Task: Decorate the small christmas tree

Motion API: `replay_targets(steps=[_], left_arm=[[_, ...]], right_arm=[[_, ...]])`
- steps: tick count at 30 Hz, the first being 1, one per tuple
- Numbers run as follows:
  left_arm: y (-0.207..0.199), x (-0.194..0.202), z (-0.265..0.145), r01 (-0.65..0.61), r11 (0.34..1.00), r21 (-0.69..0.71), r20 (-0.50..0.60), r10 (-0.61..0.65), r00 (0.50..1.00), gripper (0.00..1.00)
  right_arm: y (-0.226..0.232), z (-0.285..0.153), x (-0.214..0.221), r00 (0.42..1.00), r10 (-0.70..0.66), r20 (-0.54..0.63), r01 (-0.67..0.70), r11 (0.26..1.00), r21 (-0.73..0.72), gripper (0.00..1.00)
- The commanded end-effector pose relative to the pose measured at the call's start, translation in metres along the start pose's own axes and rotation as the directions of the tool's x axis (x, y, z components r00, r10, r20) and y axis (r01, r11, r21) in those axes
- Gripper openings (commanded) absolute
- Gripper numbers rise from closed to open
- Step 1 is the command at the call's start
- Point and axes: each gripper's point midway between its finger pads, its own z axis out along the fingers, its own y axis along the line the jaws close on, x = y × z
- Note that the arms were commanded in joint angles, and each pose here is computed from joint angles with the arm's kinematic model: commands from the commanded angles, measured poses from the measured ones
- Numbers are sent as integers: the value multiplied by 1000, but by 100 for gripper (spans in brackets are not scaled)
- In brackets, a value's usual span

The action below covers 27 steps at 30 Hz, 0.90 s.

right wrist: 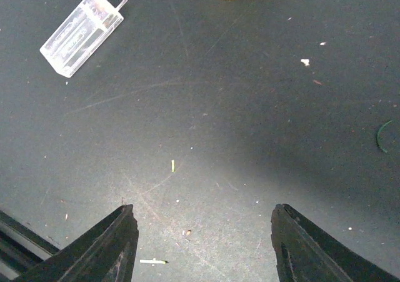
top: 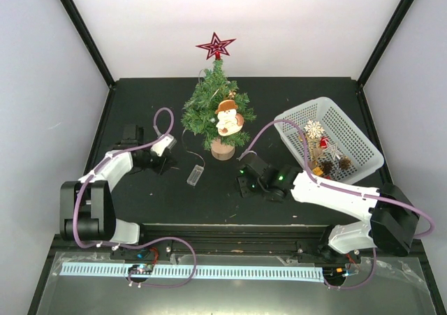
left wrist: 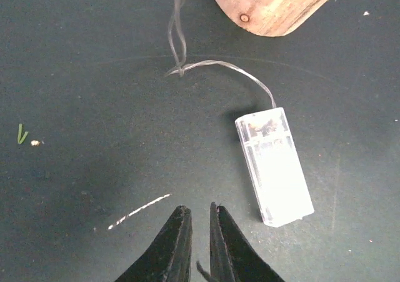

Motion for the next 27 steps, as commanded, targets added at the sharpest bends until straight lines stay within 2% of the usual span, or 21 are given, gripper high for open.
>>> replay_targets(steps=[1, 4, 6, 8, 14, 21, 27], left_arm=[[4, 0, 14, -63, 995, -71, -40, 60, 997, 12], [-14, 4, 28, -113, 993, -29, -74, 111, 991, 17], [-20, 4, 33, -121, 993, -6, -85, 120, 989, 35], [-27, 3, 36, -126, 992, 18, -86, 127, 988, 49], [-44, 1, 45, -174, 985, 21, -113, 175, 978, 68], [-53, 4, 61, -170, 985, 31, -185, 173, 967, 79], [-45, 12, 71, -176, 984, -20, -243, 166, 956, 82]], right_arm=[[-5, -13, -16, 998, -1, 69, -2, 999, 41, 59], [-4, -14, -18, 998, 2, 69, -5, 999, 46, 59], [-5, -15, -20, 998, 1, 69, -5, 998, 57, 60], [-7, -16, -20, 997, 3, 73, -8, 998, 69, 60], [-18, -12, -16, 997, 19, 70, -26, 995, 100, 60], [-24, -13, -16, 997, 31, 73, -39, 993, 109, 60], [-29, -22, -19, 994, 38, 98, -49, 993, 111, 60]])
